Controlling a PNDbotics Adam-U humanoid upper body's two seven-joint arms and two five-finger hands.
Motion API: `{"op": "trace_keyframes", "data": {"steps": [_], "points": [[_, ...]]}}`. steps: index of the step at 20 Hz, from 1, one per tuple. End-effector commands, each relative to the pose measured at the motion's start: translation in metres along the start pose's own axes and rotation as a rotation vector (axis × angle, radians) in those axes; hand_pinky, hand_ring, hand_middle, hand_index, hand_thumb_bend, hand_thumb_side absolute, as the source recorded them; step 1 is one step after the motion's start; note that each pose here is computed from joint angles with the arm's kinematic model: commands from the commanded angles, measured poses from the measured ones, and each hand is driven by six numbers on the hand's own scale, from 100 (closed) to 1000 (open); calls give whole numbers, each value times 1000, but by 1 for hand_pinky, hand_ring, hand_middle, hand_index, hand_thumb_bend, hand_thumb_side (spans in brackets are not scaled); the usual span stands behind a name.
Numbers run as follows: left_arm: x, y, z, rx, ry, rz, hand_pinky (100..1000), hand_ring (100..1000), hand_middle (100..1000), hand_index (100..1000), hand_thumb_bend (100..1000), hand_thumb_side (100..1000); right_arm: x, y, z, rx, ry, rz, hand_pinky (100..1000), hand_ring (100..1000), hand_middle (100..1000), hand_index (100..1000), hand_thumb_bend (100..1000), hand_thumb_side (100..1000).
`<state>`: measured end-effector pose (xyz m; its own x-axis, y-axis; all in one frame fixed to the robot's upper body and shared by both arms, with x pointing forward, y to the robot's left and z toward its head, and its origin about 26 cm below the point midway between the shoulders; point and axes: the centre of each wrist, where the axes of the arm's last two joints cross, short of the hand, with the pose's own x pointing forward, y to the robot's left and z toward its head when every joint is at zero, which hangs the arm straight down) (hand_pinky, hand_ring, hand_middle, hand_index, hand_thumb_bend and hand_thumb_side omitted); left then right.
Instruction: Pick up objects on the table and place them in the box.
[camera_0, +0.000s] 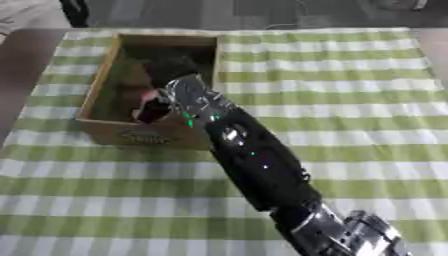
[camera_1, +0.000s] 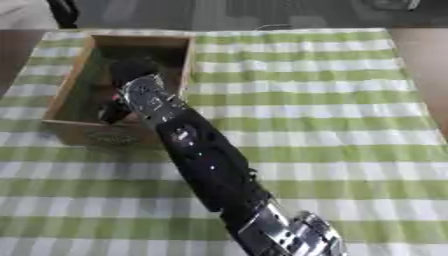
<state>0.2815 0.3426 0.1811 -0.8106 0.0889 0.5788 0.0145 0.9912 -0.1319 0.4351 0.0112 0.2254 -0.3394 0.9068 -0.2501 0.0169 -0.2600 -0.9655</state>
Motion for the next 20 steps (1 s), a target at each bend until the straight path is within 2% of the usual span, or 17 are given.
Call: {"op": "trace_keyframes", "data": {"steps": [1,5,8,9,10,12,15,18,20], "points": [[6,-2,-5,-17,-29,-4,606,491,561,858,100,967,0,-25,6,-64,-1,-12,742,810,794,1000,580,760],[6,-1,-5,-17,-27,-6,606,490,561,857,100,968,-6,-40,14,-152,14,-34,742,794,774,993,535,798],[6,-1,-5,-16,-26,-8,606,490,561,857,100,967,-15,-56,23,-257,37,-55,737,774,748,961,421,867],[6,-1,-4,-15,-26,-9,606,490,561,857,100,967,-18,-62,27,-294,45,-63,734,764,737,950,290,944],[6,0,-4,-15,-26,-9,606,490,561,857,100,967,-22,-67,31,-331,52,-72,735,761,733,947,345,899],[7,0,-4,-14,-25,-11,607,490,562,857,100,966,-30,-77,39,-401,58,-86,736,754,720,943,299,917],[7,1,-4,-11,-25,-16,607,490,562,857,100,966,-44,-88,51,-501,60,-92,732,751,716,948,263,894],[7,2,-3,-9,-24,-21,606,490,562,857,100,966,-62,-96,64,-581,61,-90,731,740,696,938,257,881],[8,2,-3,-8,-24,-26,606,490,562,857,100,966,-81,-104,84,-646,67,-100,730,732,686,931,253,874]]}}
